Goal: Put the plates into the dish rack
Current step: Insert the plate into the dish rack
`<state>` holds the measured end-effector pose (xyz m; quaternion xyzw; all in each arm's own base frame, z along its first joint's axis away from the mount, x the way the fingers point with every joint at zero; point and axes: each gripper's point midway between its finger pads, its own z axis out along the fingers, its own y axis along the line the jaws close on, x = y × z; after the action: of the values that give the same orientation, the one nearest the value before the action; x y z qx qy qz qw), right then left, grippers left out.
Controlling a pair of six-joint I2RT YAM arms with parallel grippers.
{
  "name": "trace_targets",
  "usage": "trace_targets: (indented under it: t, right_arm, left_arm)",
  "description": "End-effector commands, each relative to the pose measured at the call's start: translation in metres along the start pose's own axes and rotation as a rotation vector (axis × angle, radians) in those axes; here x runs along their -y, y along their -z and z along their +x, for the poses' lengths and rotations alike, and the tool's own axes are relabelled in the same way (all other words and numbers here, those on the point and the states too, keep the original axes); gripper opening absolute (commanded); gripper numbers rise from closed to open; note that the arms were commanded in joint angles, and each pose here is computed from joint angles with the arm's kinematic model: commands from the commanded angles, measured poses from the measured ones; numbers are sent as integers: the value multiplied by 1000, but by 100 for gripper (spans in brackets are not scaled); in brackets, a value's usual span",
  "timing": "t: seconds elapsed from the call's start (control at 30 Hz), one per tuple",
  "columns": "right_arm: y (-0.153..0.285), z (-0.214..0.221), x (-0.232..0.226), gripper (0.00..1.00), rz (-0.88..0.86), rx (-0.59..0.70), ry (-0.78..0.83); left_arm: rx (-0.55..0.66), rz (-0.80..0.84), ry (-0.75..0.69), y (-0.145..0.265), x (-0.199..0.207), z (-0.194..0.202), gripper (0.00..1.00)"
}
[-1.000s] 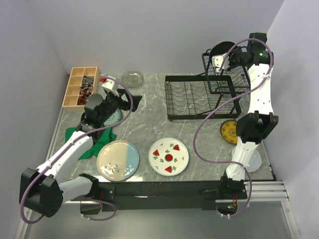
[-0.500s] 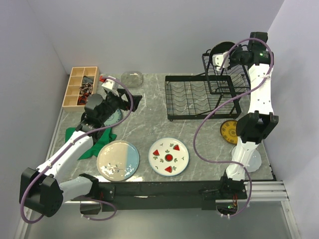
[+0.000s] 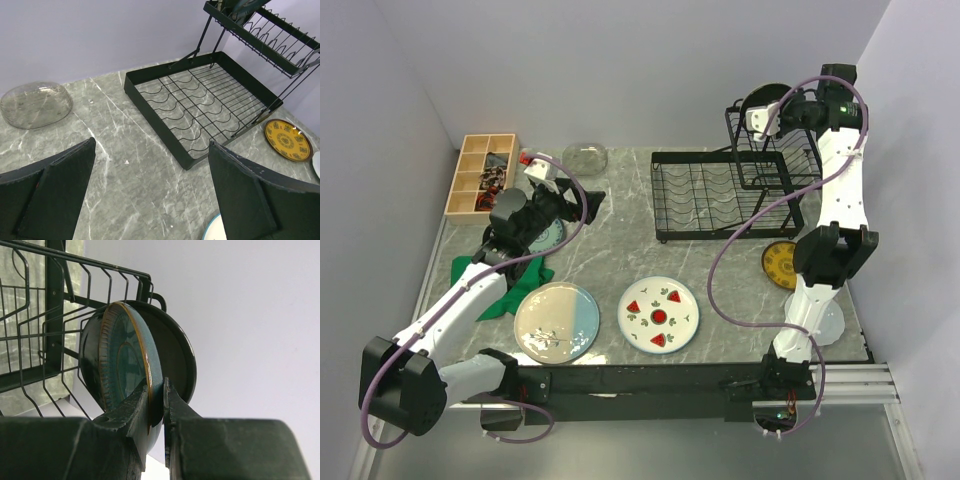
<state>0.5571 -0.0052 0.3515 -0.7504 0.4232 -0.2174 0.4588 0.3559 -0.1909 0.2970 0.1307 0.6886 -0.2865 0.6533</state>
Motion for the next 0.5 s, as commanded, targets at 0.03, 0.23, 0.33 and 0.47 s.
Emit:
trace_targets:
  t: [0.03,0.23,0.33,0.47]
  right_arm:
    - [3,-8,22,0,56,15,92]
    - [-5,-9,16,0,36,21,94]
    - [-9,-7,10,0,16,22,101]
    - [-11,-5,5,0,0,19,103]
  left_arm:
    - [57,18,5,1,5,-19,99]
    - [55,17,2,0,5,-18,100]
    - [54,17,5,1,5,-17,100]
    - [55,14,10,1,4,-15,100]
